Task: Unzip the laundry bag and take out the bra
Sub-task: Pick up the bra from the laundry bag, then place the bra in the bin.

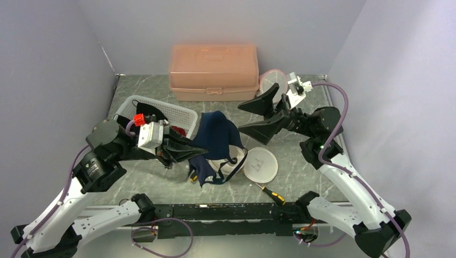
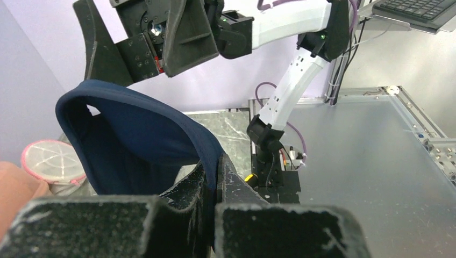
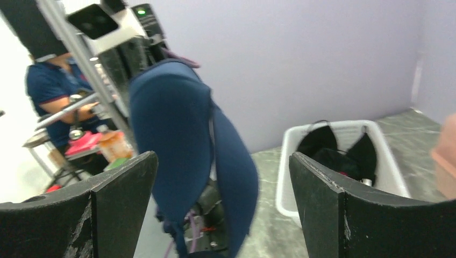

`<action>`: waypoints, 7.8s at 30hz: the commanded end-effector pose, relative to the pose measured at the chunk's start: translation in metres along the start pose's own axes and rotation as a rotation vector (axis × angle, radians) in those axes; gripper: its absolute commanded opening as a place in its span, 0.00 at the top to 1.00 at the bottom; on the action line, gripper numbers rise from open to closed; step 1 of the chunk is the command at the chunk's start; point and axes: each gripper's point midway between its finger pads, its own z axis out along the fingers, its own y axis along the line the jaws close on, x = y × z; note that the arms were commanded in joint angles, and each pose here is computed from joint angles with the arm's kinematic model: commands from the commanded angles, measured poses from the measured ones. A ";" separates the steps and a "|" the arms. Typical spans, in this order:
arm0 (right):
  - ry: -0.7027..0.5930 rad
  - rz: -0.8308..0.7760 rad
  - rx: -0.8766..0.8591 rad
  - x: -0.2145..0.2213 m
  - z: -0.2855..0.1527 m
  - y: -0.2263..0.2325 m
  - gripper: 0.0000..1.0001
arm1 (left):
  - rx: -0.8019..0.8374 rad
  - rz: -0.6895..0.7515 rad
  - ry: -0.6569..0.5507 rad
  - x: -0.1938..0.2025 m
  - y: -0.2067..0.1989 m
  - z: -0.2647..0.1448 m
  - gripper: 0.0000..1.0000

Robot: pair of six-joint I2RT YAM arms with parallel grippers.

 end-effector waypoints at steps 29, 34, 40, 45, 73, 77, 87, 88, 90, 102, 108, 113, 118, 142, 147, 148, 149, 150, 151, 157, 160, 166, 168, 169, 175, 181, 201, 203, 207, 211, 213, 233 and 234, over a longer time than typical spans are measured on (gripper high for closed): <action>0.084 0.143 -0.007 0.028 0.029 -0.020 0.16 | 0.066 0.095 -0.031 -0.004 0.008 0.019 0.97; 0.093 0.164 0.000 0.039 0.028 -0.027 0.19 | 0.070 0.090 -0.029 -0.004 0.006 0.017 0.97; 0.094 0.189 -0.088 0.036 0.030 -0.013 0.49 | 0.043 0.090 -0.019 0.001 0.010 0.017 0.97; 0.090 0.177 -0.119 0.031 0.028 -0.004 0.86 | -0.008 0.079 0.000 0.010 0.019 0.017 0.97; 0.225 -0.400 0.145 0.030 0.002 -0.013 1.00 | -0.050 -0.134 0.038 0.002 0.038 0.040 0.07; 0.210 -0.397 0.109 0.030 0.000 -0.004 1.00 | -0.019 -0.200 0.113 0.034 0.042 0.051 0.07; 0.143 -0.379 -0.045 0.020 -0.001 0.033 1.00 | 0.056 -0.265 0.174 0.072 0.033 0.054 0.12; 0.137 -0.380 -0.056 0.018 -0.001 0.035 1.00 | 0.068 -0.272 0.175 0.075 0.031 0.054 0.17; 0.127 -0.374 -0.075 0.016 0.000 0.040 1.00 | 0.099 -0.285 0.170 0.077 0.027 0.055 0.30; 0.109 -0.311 0.010 0.012 -0.001 0.029 0.40 | -0.059 -0.256 0.150 0.078 0.050 0.050 0.97; 0.075 -0.287 0.269 0.003 -0.016 -0.007 0.00 | -0.460 -0.190 0.172 0.076 0.102 0.012 0.97; -0.087 -0.286 0.521 -0.021 -0.052 -0.032 0.00 | -0.900 -0.096 0.214 0.062 0.156 -0.047 0.97; -0.135 -0.269 0.602 -0.014 -0.070 -0.043 0.00 | -1.304 0.043 0.216 0.016 0.193 -0.112 0.97; 0.029 0.040 0.588 0.112 -0.068 -0.077 0.05 | -1.884 -0.299 0.130 0.076 0.291 -0.247 0.97; 0.018 0.048 0.596 0.115 -0.074 -0.076 0.05 | -1.897 -0.336 -0.014 0.098 0.290 -0.249 0.97; 0.018 0.050 0.596 0.116 -0.075 -0.076 0.05 | -1.906 -0.347 -0.037 0.102 0.290 -0.250 0.97; 0.018 0.051 0.593 0.116 -0.075 -0.075 0.05 | -1.919 -0.362 -0.054 0.106 0.289 -0.252 0.97; 0.017 0.052 0.594 0.116 -0.076 -0.075 0.05 | -1.936 -0.376 -0.068 0.111 0.288 -0.254 0.97; 0.019 0.053 0.596 0.117 -0.076 -0.075 0.05 | -1.963 -0.401 -0.091 0.116 0.285 -0.258 0.97; 0.022 0.054 0.597 0.119 -0.077 -0.075 0.05 | -2.135 -0.558 -0.182 0.161 0.258 -0.286 0.97; 0.026 0.055 0.592 0.119 -0.077 -0.074 0.05 | -2.186 -0.705 -0.209 0.192 0.245 -0.298 0.97; 0.035 0.059 0.587 0.122 -0.077 -0.073 0.05 | -2.132 -0.927 -0.278 0.233 0.238 -0.293 0.97; 0.036 0.060 0.586 0.122 -0.077 -0.073 0.05 | -2.104 -0.985 -0.292 0.248 0.238 -0.288 0.97; 0.035 0.060 0.586 0.122 -0.078 -0.073 0.05 | -2.090 -1.013 -0.298 0.254 0.239 -0.284 0.97; 0.044 0.060 0.589 0.123 -0.080 -0.072 0.05 | -2.022 -1.023 -0.281 0.272 0.256 -0.275 0.97; 0.043 0.045 0.608 0.121 -0.083 -0.074 0.05 | -1.839 -0.855 -0.422 0.219 0.281 -0.258 0.97; 0.059 0.046 0.594 0.123 -0.079 -0.074 0.05 | -2.067 -1.009 -0.303 0.301 0.230 -0.302 0.85; 0.059 0.041 0.599 0.123 -0.080 -0.075 0.05 | -2.102 -0.996 -0.263 0.298 0.225 -0.306 0.63; 0.044 0.015 0.621 0.117 -0.083 -0.077 0.06 | -2.146 -0.986 -0.168 0.282 0.222 -0.310 0.28; 0.038 -0.021 0.635 0.107 -0.084 -0.078 0.06 | -2.192 -0.957 -0.086 0.260 0.216 -0.315 0.16; 0.039 -0.030 0.638 0.104 -0.084 -0.077 0.06 | -2.208 -0.922 -0.059 0.245 0.212 -0.317 0.15; 0.093 0.028 0.628 0.123 -0.075 -0.083 0.06 | -1.877 -1.148 0.096 0.295 0.205 -0.264 0.78; 0.096 0.030 0.637 0.125 -0.076 -0.085 0.06 | -1.870 -1.146 0.088 0.293 0.205 -0.263 0.78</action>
